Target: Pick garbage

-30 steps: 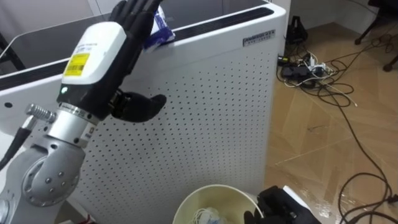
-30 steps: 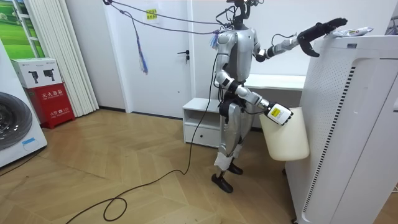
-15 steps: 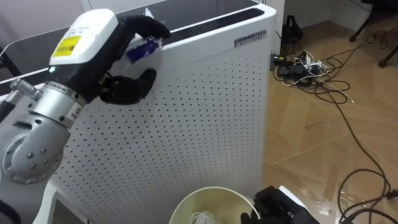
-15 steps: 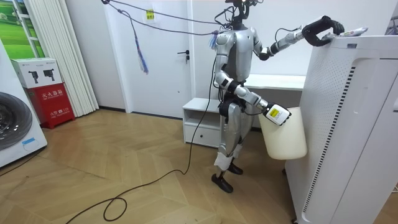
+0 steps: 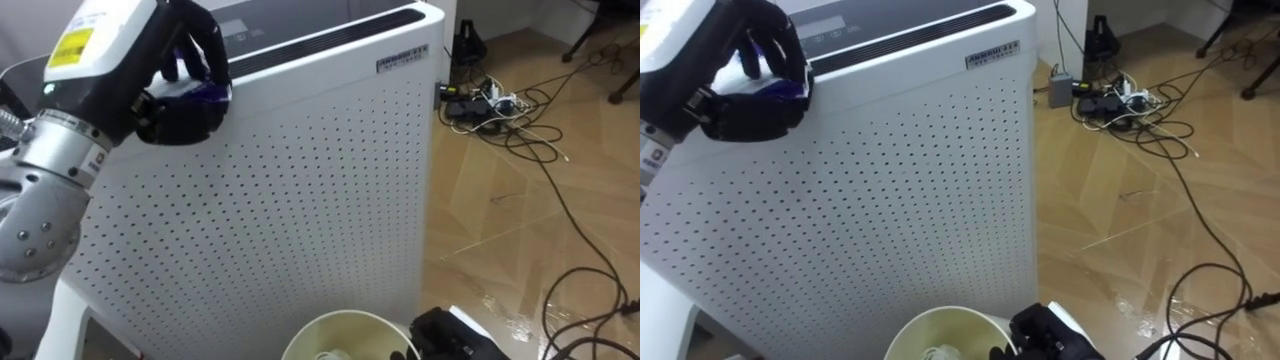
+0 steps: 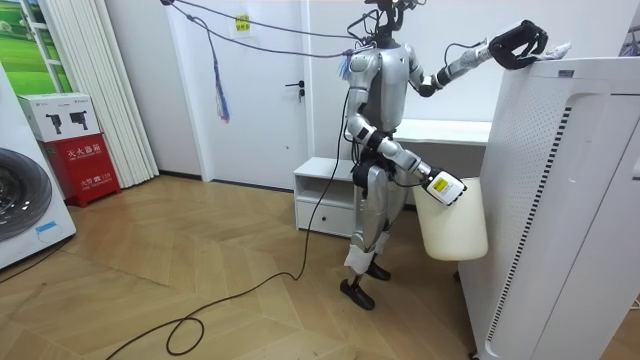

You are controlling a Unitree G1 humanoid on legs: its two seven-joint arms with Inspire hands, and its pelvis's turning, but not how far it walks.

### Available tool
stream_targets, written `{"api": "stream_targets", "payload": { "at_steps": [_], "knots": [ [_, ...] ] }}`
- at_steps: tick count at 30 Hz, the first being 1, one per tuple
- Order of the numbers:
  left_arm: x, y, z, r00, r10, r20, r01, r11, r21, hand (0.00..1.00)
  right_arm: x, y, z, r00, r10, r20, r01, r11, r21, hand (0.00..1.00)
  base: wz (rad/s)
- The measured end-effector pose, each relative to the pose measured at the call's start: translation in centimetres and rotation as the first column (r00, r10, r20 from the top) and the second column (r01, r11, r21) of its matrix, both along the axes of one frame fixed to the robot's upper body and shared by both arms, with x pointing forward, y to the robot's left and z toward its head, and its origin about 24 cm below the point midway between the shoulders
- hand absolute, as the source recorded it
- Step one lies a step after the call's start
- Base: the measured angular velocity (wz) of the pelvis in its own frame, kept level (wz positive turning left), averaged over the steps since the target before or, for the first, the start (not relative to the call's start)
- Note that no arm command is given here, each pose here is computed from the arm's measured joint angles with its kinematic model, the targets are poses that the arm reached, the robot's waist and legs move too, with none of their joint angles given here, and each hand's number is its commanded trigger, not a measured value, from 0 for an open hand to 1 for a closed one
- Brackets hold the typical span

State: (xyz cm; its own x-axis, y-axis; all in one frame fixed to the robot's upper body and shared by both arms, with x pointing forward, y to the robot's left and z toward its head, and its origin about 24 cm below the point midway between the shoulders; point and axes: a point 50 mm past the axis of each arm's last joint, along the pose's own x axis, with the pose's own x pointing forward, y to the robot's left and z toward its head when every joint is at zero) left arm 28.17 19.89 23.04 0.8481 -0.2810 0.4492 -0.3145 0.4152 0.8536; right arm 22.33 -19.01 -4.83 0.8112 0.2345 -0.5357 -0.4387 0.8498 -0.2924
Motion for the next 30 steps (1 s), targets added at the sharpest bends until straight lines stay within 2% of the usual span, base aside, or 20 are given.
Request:
{"api": "stream_targets", "payload": {
  "at_steps": [8,12,17,21,23,25,26,28,29,30],
  "knots": [
    [-0.1,-0.1,0.0,1.0,-0.013,0.0,0.013,1.0,-0.011,1.0,0.1,0.0,0.0,1.0,-0.008,0.004,0.008,1.0,0.004,1.0,0.0],
    [-0.2,-0.1,0.1,0.999,-0.046,-0.008,0.045,0.997,-0.058,1.0,0.1,-0.2,0.1,1.0,-0.01,0.009,0.01,1.0,0.0,1.0,0.0],
    [-1.2,-0.4,-0.1,0.989,-0.148,-0.015,0.144,0.976,-0.165,1.0,0.2,-0.4,0.2,0.999,-0.026,0.019,0.026,1.0,-0.012,1.0,0.01],
    [-2.5,-1.3,-0.5,0.954,-0.3,-0.02,0.282,0.915,-0.29,1.0,0.3,-0.6,0.3,0.999,-0.036,0.022,0.036,0.999,-0.014,1.0,0.04],
    [-2.7,-1.7,-1.1,0.923,-0.385,-0.021,0.348,0.856,-0.381,1.0,0.5,-0.4,0.3,0.999,-0.03,0.027,0.031,0.999,-0.017,1.0,0.06],
    [-3.1,-2.6,-2.2,0.861,-0.508,-0.033,0.431,0.762,-0.484,1.0,0.6,-0.2,0.3,0.999,-0.039,0.033,0.039,0.999,-0.015,1.0,0.09],
    [-3.2,-3.0,-2.6,0.841,-0.539,-0.045,0.447,0.739,-0.504,1.0,0.6,-0.1,0.3,0.999,-0.04,0.033,0.041,0.999,-0.012,1.0,0.08],
    [-3.4,-4.6,-5.7,0.736,-0.65,-0.191,0.452,0.681,-0.577,1.0,0.7,0.1,0.4,0.999,-0.037,0.038,0.038,0.999,-0.007,1.0,0.05],
    [-3.6,-5.0,-6.5,0.7,-0.676,-0.23,0.446,0.666,-0.597,1.0,0.8,0.1,0.5,0.998,-0.038,0.042,0.038,0.999,-0.004,1.0,0.0],
    [-3.9,-5.9,-7.8,0.639,-0.712,-0.292,0.446,0.652,-0.614,1.0,0.9,0.1,0.6,0.998,-0.043,0.046,0.043,0.999,0.008,1.0,0.0]
  ]
}}
